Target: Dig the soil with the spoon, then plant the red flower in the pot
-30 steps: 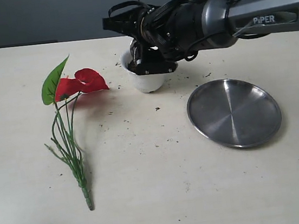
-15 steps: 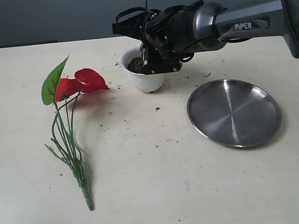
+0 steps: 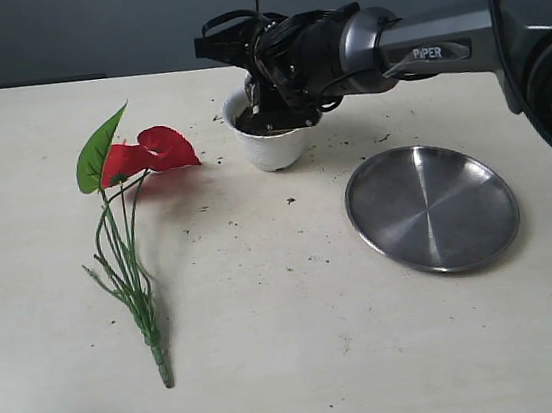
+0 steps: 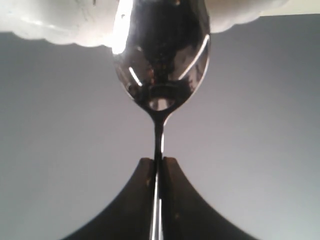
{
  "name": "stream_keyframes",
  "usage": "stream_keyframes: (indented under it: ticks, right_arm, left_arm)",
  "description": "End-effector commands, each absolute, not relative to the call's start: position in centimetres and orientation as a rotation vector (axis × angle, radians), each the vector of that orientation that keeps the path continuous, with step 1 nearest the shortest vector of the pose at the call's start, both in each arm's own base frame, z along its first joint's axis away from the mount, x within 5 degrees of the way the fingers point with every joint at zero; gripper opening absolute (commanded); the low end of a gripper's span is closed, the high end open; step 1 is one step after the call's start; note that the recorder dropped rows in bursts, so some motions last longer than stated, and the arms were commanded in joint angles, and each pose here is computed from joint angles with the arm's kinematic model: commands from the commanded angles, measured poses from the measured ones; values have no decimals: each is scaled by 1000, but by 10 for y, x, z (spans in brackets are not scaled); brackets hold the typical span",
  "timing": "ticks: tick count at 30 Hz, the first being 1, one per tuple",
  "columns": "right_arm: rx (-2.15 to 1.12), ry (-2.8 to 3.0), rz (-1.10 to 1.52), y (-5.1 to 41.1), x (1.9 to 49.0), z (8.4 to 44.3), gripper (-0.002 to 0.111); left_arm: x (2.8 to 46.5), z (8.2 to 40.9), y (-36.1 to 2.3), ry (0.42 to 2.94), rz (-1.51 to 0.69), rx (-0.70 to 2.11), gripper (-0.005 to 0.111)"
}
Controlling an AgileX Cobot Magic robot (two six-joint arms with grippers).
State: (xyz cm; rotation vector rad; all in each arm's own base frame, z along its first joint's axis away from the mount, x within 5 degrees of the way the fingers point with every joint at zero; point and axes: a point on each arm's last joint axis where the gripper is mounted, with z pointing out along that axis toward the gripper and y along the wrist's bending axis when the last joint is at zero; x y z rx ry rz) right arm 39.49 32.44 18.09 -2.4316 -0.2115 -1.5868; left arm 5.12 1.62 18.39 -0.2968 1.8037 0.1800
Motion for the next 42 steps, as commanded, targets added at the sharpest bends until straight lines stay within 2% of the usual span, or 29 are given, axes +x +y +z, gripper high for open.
stream_keyframes:
  ticks: [1,11,24,34,42]
  right_arm:
    - [-2408,-233,-1597,327,400,185,-1]
    - [-2427,-183,-1625,309,417,185,-1]
    - [-2442,-218,-1579,313,417,172,-1]
    - [-2489,-254,-1538,312,409,157,-1]
    - [-2465,-308,-1505,329,396,157,-1]
  left_arm:
    - [51,183,16,1798,166,-295,0]
    - [51,183,16,1798,166,-295,0]
    - [51,183,16,1798,166,-295,0]
    - [51,183,16,1798,166,-295,0]
    - [51,183,16,1798,166,-295,0]
